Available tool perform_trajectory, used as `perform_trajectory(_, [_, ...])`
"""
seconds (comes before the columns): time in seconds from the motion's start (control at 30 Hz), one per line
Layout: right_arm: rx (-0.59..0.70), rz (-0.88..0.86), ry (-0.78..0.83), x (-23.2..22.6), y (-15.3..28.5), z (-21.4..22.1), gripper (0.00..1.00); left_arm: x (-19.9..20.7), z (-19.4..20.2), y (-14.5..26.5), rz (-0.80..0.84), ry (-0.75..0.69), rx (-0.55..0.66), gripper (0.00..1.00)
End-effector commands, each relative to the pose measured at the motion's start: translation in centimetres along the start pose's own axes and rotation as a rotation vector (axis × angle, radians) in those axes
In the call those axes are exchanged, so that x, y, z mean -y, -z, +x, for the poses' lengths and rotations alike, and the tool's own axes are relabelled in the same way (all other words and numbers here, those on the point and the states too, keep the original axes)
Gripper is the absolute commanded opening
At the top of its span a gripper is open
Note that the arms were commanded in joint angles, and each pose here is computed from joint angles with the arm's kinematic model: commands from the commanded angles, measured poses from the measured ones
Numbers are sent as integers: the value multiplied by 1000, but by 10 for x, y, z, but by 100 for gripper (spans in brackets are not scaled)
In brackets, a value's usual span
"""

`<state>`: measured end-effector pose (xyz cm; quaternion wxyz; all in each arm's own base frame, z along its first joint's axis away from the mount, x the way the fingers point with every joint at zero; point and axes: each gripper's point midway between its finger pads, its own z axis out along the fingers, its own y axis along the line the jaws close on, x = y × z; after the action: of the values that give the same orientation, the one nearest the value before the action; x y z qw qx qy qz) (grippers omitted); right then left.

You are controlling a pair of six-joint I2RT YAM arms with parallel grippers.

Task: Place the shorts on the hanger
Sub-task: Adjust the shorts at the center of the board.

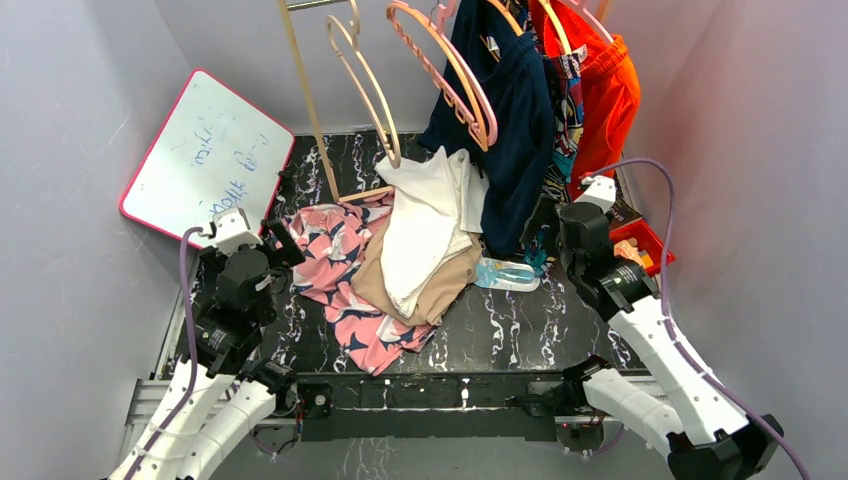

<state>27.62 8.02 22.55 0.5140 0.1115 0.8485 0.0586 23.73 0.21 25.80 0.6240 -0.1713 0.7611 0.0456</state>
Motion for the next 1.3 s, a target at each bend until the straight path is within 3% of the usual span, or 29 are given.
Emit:
perform_trajectory(0.0, [120, -81, -34, -12, 17, -31, 98, -6, -1, -1, -39, 48, 9, 98])
perform_trajectory(0.23, [162, -384, 103, -48, 47, -32, 98, 14, 8, 1, 95, 11, -16, 98])
perform_trajectory(0.53, [108, -571, 193, -74, 68, -22, 97, 39, 18, 4, 252, -39, -44, 98])
perform_trajectory(0.7, [-52, -590, 168, -89, 49, 12, 92, 41, 19, 0, 247, -47, -40, 98])
perform_trajectory(0.93, [-117, -605, 233, -140, 53, 80, 92, 52, 24, 1, 310, -73, -59, 98])
perform_trajectory(1.03, [-161, -573, 186, -159, 46, 109, 91, 52, 25, 1, 310, -77, -64, 98])
perform_trajectory(1.2, [-221, -593, -37, -182, 34, 133, 72, 50, 25, 1, 303, -74, -54, 98])
perform_trajectory(1.27, [-243, -596, -88, -189, 29, 141, 70, 50, 26, 1, 303, -74, -52, 98])
